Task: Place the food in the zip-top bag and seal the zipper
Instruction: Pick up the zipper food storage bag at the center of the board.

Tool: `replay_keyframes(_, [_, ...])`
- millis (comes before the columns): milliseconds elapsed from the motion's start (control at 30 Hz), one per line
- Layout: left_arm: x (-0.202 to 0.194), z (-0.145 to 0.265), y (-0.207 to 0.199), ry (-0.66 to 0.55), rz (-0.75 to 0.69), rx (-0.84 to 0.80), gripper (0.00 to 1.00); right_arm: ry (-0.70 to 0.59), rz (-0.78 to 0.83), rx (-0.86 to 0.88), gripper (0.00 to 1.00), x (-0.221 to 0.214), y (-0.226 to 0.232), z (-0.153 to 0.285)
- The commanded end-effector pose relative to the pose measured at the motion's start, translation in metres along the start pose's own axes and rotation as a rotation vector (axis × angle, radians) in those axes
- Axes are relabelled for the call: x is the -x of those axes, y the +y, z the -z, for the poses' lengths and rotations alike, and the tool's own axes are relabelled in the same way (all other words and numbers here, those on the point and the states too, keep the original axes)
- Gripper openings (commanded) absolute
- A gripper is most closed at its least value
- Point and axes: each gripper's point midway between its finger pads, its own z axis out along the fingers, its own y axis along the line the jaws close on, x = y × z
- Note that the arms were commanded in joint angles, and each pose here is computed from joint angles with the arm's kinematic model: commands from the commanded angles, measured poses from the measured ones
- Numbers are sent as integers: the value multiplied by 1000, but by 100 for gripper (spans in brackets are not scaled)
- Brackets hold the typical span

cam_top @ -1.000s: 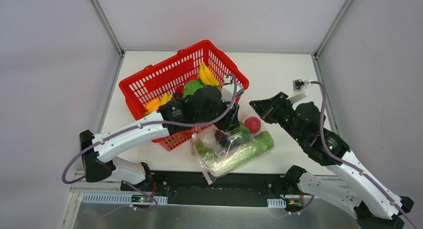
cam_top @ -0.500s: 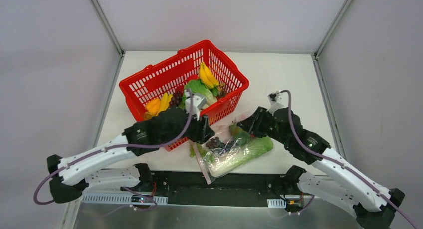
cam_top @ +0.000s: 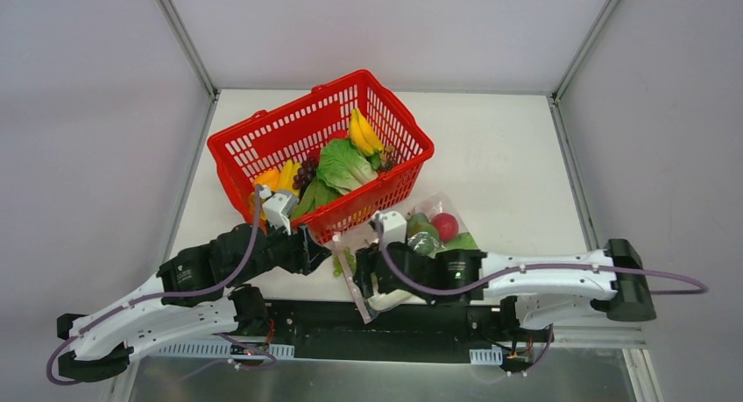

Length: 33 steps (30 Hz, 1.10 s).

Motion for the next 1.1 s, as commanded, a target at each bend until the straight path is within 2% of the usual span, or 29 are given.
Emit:
replay_keyframes(0, [11,20,30,-28,-20,152,55,-183,151,-164,76,23,16,-11])
replay_keyframes(267, [20,30,32,-29,-14,182,53,-173,349,-291,78,6,35,-45])
replay_keyframes(400, [24,40,44,-95,41,210,52,-171,391,-330,77,-2,31,-58])
replay_keyframes(533, [33,49,42,-159,69,167,53,-165,424,-393,77,-9,23,-67])
replay_keyframes(767, [32,44,34,-116,43,160,53,-171,497,-471,74,-20,10,-85])
replay_keyframes(1000, [36,50,39,-150,59,166,53,-207,505,-568,57,-17,-6,-85])
replay_keyframes(1067, [36,52,41,-162,67,167,53,-216,496,-575,47,-15,-8,-84])
